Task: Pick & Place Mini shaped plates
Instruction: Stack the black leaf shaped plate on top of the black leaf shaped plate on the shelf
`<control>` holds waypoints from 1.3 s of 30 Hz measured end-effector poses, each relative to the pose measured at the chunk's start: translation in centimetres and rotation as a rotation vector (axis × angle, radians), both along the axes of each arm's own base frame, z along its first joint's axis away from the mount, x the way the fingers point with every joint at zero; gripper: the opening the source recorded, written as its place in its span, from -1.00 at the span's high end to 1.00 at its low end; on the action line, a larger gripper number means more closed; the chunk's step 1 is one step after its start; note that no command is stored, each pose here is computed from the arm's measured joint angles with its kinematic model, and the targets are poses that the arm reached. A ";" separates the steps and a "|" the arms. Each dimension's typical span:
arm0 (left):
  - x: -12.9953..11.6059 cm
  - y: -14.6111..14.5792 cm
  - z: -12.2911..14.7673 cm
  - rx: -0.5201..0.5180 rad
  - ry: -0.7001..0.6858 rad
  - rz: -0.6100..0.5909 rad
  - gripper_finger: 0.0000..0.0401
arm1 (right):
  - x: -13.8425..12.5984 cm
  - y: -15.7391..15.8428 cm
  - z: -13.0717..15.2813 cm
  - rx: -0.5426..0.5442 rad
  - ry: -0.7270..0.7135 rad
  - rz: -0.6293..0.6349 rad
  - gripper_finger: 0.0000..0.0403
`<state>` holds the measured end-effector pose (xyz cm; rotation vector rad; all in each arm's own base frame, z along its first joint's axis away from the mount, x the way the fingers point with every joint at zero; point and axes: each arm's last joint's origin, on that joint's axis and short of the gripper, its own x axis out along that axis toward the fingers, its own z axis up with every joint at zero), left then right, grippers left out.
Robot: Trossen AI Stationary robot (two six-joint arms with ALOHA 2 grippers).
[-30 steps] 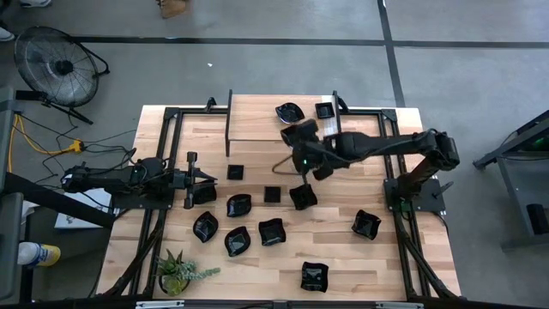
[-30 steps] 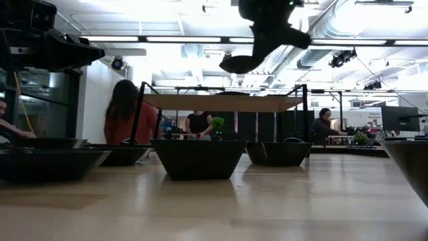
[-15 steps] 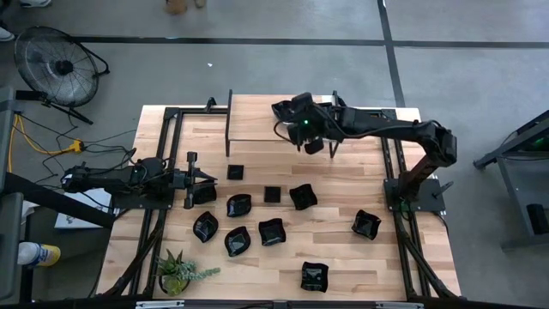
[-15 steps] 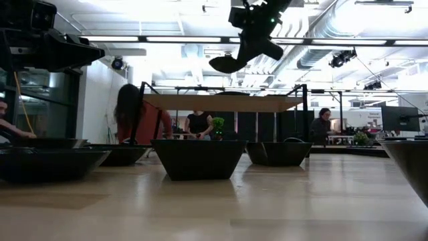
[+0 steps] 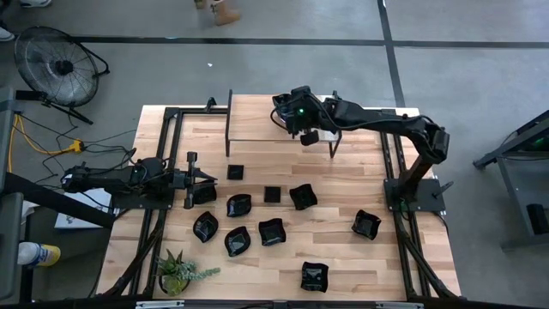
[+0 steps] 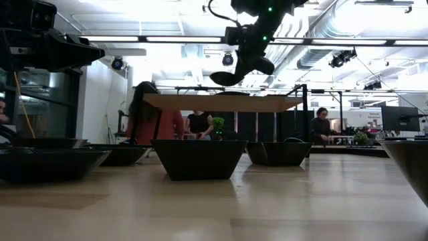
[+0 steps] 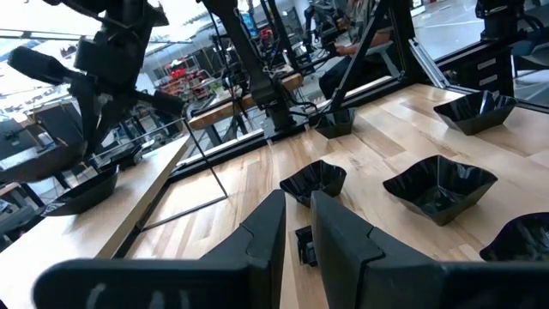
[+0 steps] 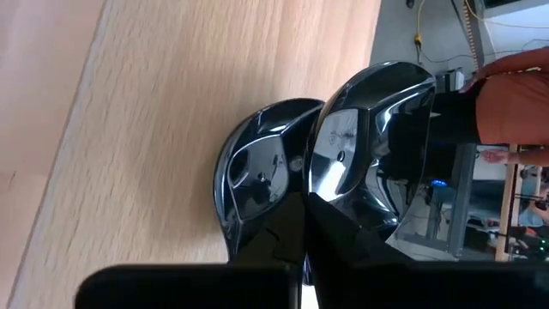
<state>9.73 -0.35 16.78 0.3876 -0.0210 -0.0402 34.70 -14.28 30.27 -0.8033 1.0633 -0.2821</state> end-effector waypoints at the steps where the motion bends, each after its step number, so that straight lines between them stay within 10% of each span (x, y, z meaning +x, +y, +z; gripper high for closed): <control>1: 0.0 0.0 0.0 0.000 0.000 0.000 0.72 | 0.1 -0.1 -0.1 0.000 0.000 -0.001 0.99; 39: 0.0 0.0 0.0 0.000 0.000 0.000 0.72 | 0.2 -0.4 -2.0 0.034 0.097 -0.025 0.88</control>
